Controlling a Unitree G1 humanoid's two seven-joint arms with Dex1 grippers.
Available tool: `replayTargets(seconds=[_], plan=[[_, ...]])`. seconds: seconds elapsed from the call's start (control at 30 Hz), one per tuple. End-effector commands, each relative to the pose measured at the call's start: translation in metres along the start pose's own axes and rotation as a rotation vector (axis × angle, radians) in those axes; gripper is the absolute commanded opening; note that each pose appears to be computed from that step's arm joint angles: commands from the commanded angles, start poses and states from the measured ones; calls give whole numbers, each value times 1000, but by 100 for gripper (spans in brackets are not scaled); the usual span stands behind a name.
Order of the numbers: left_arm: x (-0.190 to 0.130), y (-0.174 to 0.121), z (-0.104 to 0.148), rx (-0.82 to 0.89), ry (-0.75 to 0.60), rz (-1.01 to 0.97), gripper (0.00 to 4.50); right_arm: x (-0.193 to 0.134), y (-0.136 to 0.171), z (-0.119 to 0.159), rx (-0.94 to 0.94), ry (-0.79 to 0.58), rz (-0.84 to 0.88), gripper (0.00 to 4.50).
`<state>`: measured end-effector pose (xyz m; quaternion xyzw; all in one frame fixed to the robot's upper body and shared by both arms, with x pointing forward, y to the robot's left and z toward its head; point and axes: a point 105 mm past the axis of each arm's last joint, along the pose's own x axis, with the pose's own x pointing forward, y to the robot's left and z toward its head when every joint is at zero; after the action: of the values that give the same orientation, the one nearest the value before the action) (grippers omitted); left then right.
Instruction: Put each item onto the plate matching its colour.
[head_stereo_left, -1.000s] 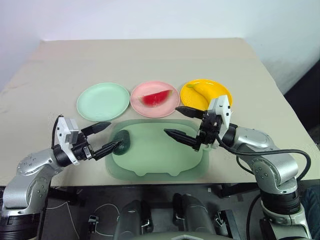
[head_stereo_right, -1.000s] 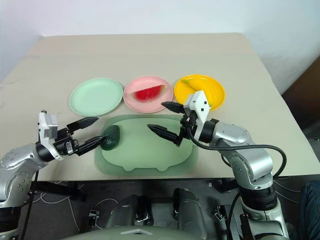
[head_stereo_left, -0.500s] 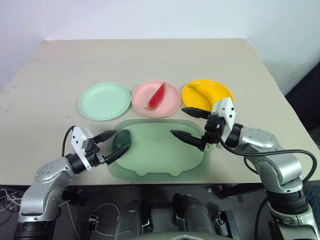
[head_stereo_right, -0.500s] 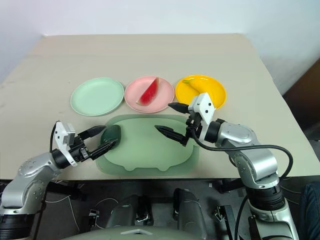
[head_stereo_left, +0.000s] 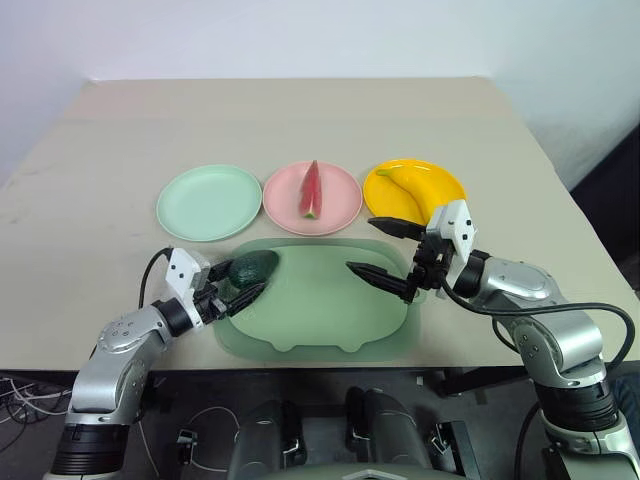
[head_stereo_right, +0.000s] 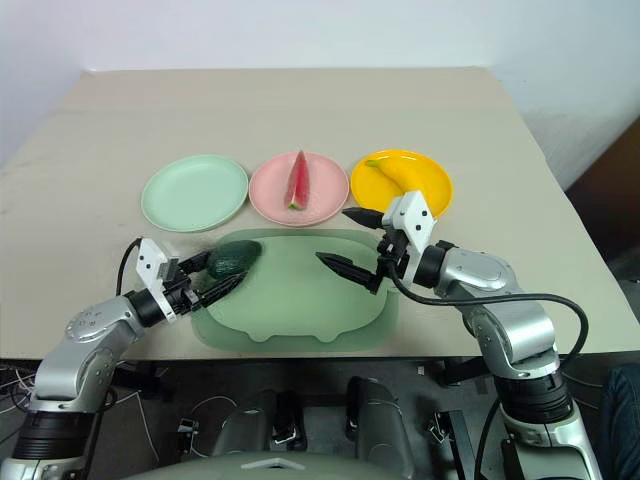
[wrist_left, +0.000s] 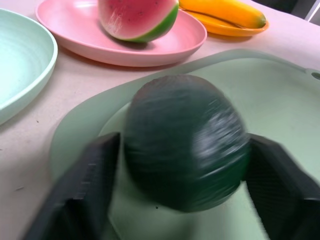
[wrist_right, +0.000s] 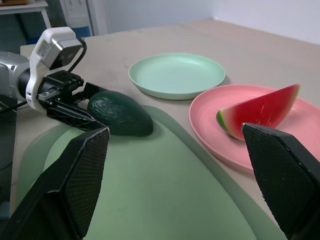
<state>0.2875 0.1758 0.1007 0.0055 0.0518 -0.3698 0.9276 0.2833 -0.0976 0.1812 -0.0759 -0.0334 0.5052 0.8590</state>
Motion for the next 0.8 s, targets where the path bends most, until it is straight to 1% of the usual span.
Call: replayTargets(seconds=[0.03,0.23,0.33,0.43,0.47,0.6,0.67,0.8], plan=[[3,-9,18,37,-45,-41,288,-3,1,7,-42,-23,-10,450],[4,-8,34,52,-72,-31,288,-5,1,2,-44,-13,-14,450],[2,2,48,77,-102,20,288,-5,1,3,-42,-20,-8,450],[-1,25,65,118,-134,120,288,-5,5,3,-35,-21,14,450],[-2,36,72,122,-146,165,288,-5,7,2,-31,-21,17,450],[1,61,88,116,-188,252,288,-3,11,0,-20,-25,27,450],[5,73,89,114,-176,295,288,-1,11,-1,-16,-29,25,450],[15,98,78,127,-70,387,288,1,13,-1,-15,-30,21,450]])
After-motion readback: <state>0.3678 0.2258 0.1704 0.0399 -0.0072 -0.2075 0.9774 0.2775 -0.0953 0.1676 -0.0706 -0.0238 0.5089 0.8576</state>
